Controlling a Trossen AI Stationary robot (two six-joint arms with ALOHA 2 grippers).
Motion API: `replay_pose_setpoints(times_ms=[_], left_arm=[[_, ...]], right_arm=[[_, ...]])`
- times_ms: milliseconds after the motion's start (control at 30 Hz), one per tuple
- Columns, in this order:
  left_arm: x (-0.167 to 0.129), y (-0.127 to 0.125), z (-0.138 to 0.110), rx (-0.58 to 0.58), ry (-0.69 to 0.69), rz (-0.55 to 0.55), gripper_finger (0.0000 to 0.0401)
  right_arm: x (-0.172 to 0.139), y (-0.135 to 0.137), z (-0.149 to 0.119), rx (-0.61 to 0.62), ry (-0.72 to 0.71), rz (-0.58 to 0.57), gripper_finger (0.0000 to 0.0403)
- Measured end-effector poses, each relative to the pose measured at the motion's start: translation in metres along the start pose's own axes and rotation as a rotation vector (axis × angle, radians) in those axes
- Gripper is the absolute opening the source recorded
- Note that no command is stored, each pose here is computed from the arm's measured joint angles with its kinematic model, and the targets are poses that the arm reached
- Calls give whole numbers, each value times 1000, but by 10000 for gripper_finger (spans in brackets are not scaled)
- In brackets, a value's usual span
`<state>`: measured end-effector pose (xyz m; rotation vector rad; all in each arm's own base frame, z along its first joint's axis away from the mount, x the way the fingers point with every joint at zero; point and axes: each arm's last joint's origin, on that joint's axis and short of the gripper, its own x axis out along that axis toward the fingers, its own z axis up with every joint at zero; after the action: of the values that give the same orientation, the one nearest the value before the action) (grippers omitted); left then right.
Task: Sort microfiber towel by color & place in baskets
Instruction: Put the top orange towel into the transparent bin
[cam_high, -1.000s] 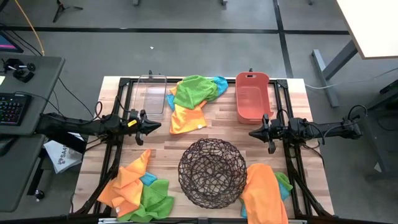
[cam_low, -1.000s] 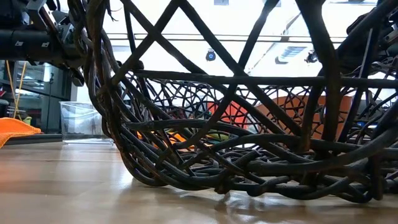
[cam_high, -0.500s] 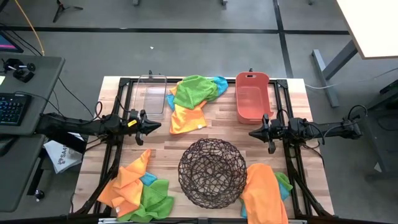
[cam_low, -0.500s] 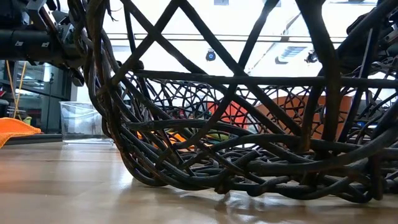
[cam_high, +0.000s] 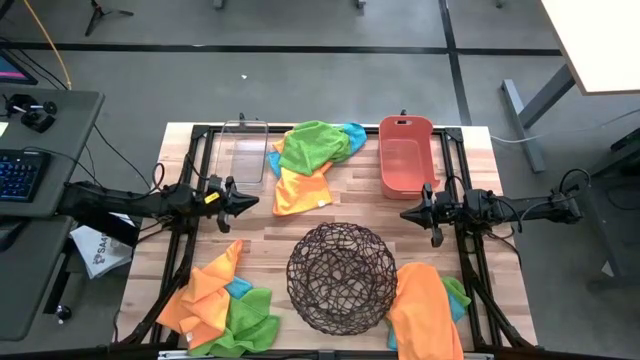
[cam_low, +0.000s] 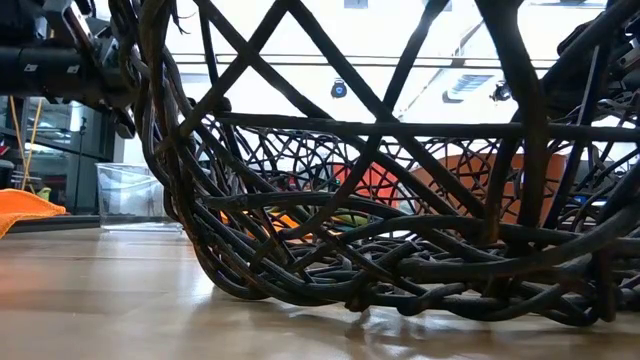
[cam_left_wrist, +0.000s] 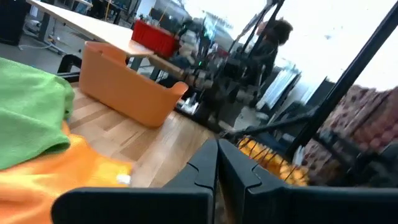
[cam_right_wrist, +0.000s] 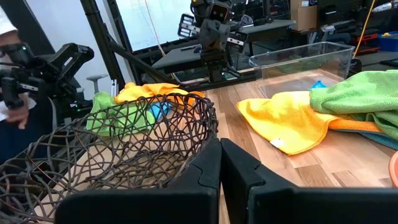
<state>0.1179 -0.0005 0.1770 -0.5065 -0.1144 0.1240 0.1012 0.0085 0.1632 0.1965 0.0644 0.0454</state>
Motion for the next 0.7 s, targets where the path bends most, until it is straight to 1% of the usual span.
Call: replay_pose_setpoints(times_ms=[67, 133, 200, 233, 267, 333, 367, 400, 467, 567, 600, 633, 667, 700], left_arm=[[0, -1, 3, -42, -30, -11, 0], [-1, -4, 10, -92, -113, -13, 0], [-1, -6, 17, -199, -196, -6, 0], [-2, -6, 21, -261, -260, 16, 0], [-3, -6, 26, -323, -333, 62, 0], [-2, -3, 33, -463, -474, 213, 0], [0, -3, 36, -511, -523, 277, 0], [3, -5, 41, -523, -553, 320, 0], [15, -13, 58, -463, -565, 357, 0], [47, -30, 85, -331, -498, 350, 0], [62, -37, 96, -262, -461, 332, 0], [77, -42, 104, -169, -402, 314, 0], [91, -47, 111, -78, -326, 307, 0], [104, -49, 118, -12, -232, 323, 1]], right_arm=[[0, 0, 0, 0, 0, 0, 0], [0, 0, 0, 0, 0, 0, 0], [0, 0, 0, 0, 0, 0, 0], [0, 0, 0, 0, 0, 0, 0], [0, 0, 0, 0, 0, 0, 0], [0, 0, 0, 0, 0, 0, 0], [0, 0, 0, 0, 0, 0, 0], [0, 0, 0, 0, 0, 0, 0], [0, 0, 0, 0, -1, 0, 0], [0, 0, 0, 0, 0, 0, 0], [0, 0, 0, 0, 0, 0, 0], [0, 0, 0, 0, 0, 0, 0], [0, 0, 0, 0, 0, 0, 0], [0, 0, 0, 0, 0, 0, 0]])
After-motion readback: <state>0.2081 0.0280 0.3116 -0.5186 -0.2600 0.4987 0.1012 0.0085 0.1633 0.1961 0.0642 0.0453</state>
